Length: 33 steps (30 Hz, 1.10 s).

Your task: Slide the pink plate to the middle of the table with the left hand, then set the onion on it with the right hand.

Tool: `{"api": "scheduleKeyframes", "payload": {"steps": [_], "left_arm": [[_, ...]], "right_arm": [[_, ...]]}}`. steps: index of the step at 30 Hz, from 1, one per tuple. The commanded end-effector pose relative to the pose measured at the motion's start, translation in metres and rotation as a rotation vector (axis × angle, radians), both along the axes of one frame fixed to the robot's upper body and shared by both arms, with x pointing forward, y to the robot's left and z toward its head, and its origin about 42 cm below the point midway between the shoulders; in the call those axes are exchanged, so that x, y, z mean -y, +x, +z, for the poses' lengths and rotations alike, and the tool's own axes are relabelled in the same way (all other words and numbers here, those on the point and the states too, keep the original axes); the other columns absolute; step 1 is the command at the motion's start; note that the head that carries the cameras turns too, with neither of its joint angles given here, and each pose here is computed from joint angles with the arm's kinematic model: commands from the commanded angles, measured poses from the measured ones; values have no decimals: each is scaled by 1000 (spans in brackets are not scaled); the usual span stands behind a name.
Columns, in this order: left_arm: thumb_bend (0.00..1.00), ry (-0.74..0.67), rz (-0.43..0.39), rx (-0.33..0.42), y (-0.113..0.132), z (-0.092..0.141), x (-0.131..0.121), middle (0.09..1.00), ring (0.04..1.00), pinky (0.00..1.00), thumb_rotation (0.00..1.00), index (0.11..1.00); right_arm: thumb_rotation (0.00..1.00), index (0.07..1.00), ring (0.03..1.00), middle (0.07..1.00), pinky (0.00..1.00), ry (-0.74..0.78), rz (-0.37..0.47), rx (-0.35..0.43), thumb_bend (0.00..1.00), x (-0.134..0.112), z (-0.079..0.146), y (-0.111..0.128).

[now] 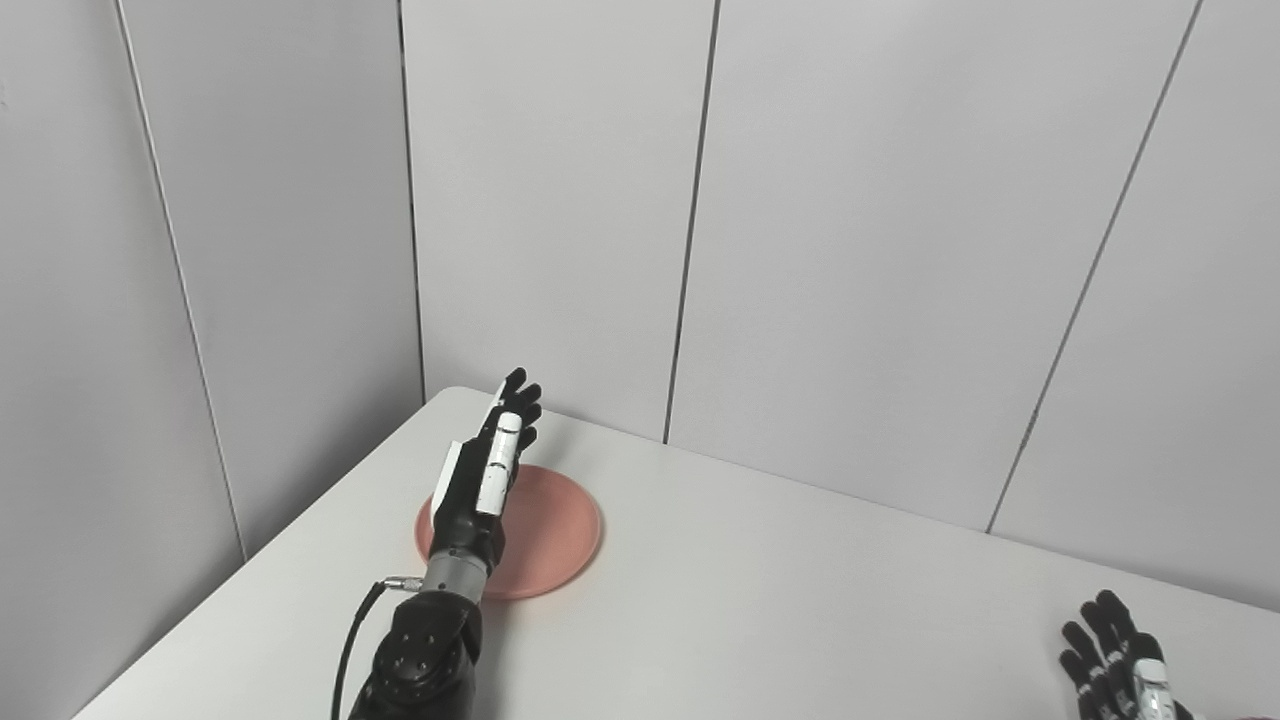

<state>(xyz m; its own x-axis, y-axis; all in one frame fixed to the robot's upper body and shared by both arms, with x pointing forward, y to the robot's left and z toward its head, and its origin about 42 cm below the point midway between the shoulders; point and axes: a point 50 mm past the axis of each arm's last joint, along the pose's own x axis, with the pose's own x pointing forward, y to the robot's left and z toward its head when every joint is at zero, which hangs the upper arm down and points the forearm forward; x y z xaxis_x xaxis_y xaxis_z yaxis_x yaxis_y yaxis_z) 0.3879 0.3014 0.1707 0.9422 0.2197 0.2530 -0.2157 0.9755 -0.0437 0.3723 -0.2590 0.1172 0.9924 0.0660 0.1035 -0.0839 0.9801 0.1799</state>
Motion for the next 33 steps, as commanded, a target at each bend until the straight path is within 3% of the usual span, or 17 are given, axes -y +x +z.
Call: {"api": "scheduleKeyframes", "payload": {"steps": [1,12,16,24,33], "left_arm": [[557,36,25,102,13,30,-11,953,957,971,1000,950],[556,59,108,94,11,33,-42,924,934,959,1000,933],[529,105,159,96,10,33,-56,899,907,904,1000,909],[548,135,183,38,17,23,-82,885,883,865,1000,886],[575,129,172,-5,24,20,-103,886,894,907,1000,885]], "right_arm": [[885,963,958,964,972,-2,0,30,430,4,10,2],[874,959,961,964,972,-3,2,27,454,3,14,-1],[857,953,963,961,981,-4,-3,29,447,2,18,-3],[872,952,956,958,974,-6,4,29,457,2,22,-6],[876,952,954,958,971,-4,8,29,454,-1,26,-7]]}}
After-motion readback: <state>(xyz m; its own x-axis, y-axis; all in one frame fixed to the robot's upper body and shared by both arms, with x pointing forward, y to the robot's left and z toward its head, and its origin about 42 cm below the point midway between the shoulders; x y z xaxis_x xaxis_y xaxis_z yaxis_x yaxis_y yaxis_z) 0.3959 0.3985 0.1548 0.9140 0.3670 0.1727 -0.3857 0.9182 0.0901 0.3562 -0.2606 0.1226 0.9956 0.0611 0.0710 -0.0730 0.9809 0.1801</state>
